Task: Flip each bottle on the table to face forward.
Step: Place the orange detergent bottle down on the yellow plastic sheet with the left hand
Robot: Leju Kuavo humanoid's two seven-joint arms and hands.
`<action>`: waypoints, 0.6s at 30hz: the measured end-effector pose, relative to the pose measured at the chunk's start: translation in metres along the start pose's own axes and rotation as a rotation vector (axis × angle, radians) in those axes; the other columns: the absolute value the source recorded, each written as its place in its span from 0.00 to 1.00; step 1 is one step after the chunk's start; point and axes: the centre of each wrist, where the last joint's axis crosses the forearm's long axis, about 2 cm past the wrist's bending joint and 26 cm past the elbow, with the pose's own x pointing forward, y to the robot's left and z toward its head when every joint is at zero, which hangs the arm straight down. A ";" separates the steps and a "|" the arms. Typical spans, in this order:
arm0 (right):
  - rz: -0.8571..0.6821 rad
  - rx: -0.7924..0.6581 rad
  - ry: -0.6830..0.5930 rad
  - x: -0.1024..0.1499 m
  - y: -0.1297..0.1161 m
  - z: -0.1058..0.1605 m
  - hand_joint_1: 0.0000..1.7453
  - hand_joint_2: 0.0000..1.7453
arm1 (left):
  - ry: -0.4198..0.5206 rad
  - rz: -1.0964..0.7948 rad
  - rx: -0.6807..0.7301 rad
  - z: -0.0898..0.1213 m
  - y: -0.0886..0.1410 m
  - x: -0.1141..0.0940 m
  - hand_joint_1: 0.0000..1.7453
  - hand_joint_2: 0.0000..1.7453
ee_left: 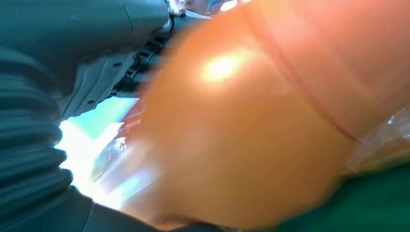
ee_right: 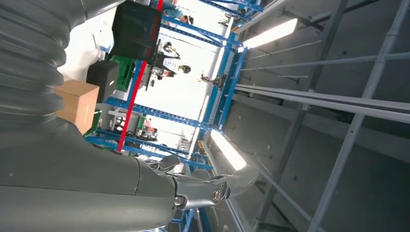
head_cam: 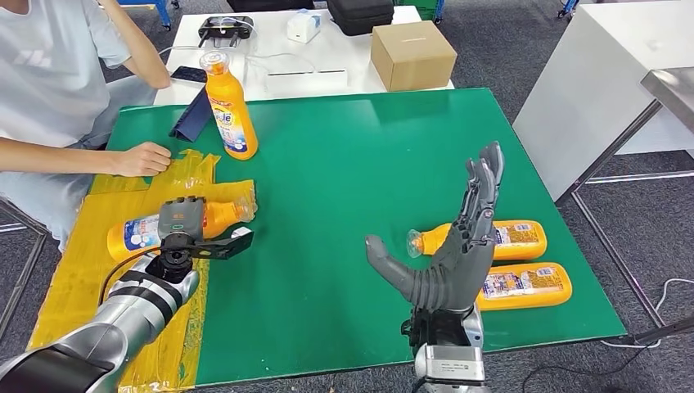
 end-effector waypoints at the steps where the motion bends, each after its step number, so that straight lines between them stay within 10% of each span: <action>1: 0.000 0.002 0.003 0.000 0.000 0.000 0.00 1.00 | 0.000 0.005 -0.001 0.000 0.000 -0.001 0.00 1.00; 18: 0.031 0.089 0.049 -0.005 0.000 0.012 0.00 1.00 | -0.257 0.505 0.179 0.019 0.003 0.012 0.00 1.00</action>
